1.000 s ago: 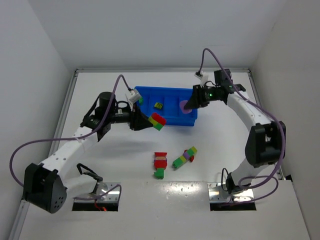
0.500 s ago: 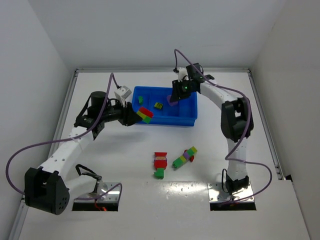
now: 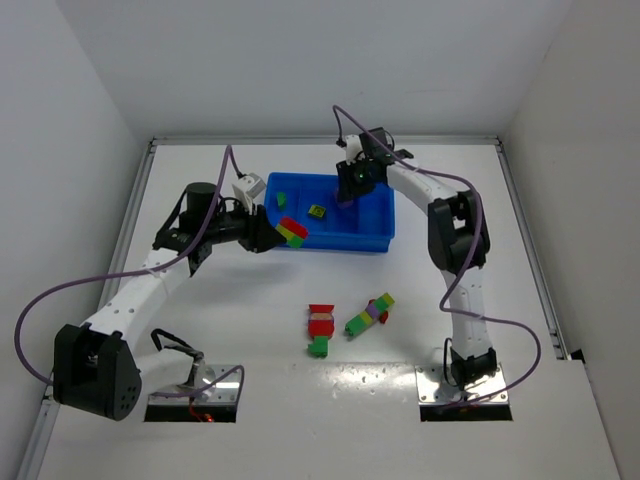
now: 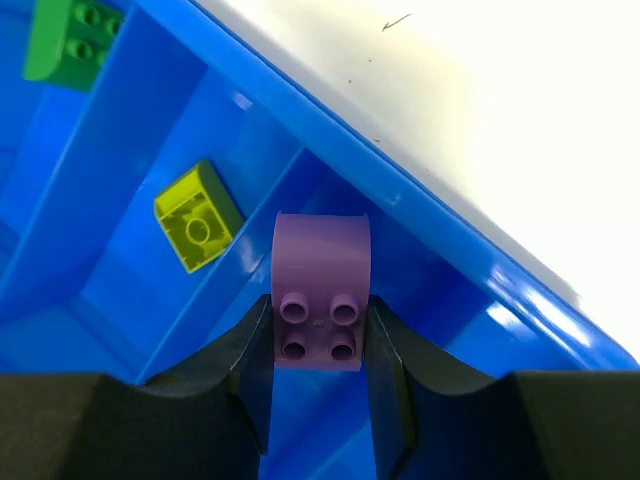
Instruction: Sort the legos into containers by color
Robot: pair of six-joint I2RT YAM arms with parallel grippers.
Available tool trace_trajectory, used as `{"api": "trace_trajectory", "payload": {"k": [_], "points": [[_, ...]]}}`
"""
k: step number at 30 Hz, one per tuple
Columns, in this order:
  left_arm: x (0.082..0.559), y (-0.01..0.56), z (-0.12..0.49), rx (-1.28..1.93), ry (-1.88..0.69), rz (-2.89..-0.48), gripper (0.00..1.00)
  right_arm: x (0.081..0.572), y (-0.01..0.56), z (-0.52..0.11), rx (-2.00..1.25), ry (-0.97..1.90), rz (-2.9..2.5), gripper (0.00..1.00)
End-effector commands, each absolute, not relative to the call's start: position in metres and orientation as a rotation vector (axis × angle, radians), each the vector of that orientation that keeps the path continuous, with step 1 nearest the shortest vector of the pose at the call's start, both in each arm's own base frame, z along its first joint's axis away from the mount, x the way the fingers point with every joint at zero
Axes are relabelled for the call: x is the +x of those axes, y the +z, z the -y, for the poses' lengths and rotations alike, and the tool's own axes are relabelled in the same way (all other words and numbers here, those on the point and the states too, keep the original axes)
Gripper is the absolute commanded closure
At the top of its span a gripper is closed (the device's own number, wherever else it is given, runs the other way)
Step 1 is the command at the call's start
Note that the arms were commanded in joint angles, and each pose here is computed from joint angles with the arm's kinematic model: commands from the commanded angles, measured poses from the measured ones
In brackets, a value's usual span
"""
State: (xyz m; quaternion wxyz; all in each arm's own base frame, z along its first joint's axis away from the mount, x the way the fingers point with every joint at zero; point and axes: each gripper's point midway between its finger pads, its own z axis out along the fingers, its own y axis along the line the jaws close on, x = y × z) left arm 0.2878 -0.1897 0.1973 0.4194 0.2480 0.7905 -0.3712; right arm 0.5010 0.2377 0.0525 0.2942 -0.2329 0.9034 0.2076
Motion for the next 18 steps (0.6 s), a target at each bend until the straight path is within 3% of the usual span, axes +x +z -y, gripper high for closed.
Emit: {"api": "trace_trajectory", "payload": {"k": [1,6,7,11,18], "points": [[0.293,0.214,0.191,0.637,-0.939,-1.922,1.00,0.517,0.058,-0.247,-0.648,0.507,-2.347,0.72],[0.290,0.210,0.191,0.640,-0.951,-1.928,1.00,0.524,0.054,-0.243,-0.642,0.428,-2.344,0.65],[0.290,0.210,0.191,0.640,-0.951,-1.928,1.00,0.524,0.049,-0.243,-0.643,0.428,-2.353,0.56],[0.290,0.208,0.192,0.632,-0.956,-1.931,1.00,0.524,0.048,-0.243,-0.639,0.391,-2.356,0.36],[0.287,0.207,0.193,0.635,-0.981,-1.930,1.00,0.518,0.113,-0.254,-0.624,0.489,-2.256,0.31]]}}
